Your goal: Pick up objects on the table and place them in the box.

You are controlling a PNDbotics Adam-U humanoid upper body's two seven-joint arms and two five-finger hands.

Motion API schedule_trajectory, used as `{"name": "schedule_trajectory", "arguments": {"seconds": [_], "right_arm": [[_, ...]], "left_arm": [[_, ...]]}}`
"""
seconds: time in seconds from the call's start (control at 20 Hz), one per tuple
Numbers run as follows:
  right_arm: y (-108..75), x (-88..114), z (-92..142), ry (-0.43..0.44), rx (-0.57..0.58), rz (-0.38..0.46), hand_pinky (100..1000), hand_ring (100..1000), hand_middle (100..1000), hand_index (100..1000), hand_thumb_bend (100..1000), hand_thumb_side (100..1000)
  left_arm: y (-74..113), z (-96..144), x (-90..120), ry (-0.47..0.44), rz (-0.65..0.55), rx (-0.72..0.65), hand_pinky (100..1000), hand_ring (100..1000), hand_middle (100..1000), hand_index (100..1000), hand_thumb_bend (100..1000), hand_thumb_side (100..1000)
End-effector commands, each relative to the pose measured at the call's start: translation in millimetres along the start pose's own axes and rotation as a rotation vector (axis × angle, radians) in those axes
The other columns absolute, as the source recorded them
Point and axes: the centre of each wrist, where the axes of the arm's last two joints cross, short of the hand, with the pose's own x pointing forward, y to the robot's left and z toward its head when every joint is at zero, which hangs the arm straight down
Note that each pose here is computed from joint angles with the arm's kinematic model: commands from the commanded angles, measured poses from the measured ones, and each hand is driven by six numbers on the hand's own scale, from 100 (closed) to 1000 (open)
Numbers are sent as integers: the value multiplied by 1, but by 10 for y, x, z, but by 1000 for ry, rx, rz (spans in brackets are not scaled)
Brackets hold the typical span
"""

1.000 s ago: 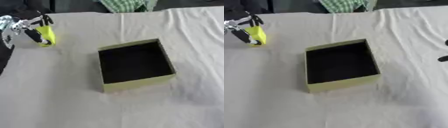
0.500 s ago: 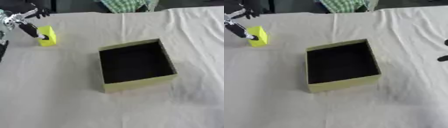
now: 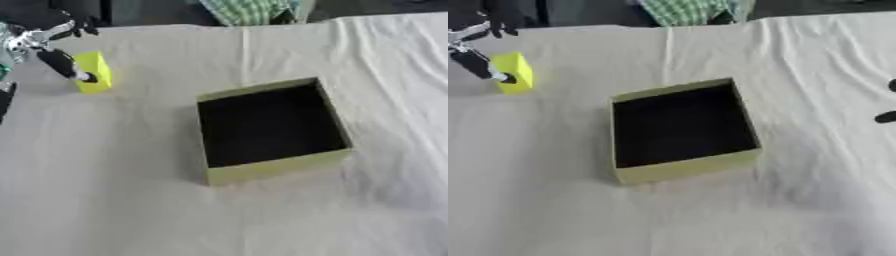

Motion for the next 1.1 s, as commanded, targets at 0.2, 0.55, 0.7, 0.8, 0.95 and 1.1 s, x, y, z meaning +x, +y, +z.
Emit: {"name": "schedule_trajectory", "arguments": {"seconds": [0.2, 0.55, 0.7, 0.8, 0.95, 1.1], "right_arm": [[-42, 46, -37, -19, 4, 16, 570, 856, 728, 866, 100, 761], [-37, 47, -42, -22, 6, 14, 571, 857, 729, 866, 100, 761], [-31, 49, -47, -24, 8, 12, 571, 857, 729, 866, 100, 761], [-28, 50, -50, -26, 9, 12, 571, 857, 729, 866, 100, 761], [-26, 49, -50, -26, 10, 11, 571, 857, 729, 866, 100, 763], [-19, 48, -51, -26, 11, 8, 571, 858, 730, 866, 100, 763]], "left_arm": [[114, 77, -120, 31, -4, 18, 839, 791, 802, 864, 661, 219], [26, 52, -121, 36, 30, 24, 838, 777, 787, 866, 639, 223], [-7, 37, -107, 36, 41, 45, 837, 773, 783, 868, 624, 224], [-27, 27, -97, 40, 42, 55, 834, 769, 780, 869, 625, 228], [-57, 7, -76, 50, 40, 62, 831, 768, 780, 871, 621, 237], [-77, -10, -58, 62, 34, 63, 828, 766, 779, 872, 609, 237]]}}
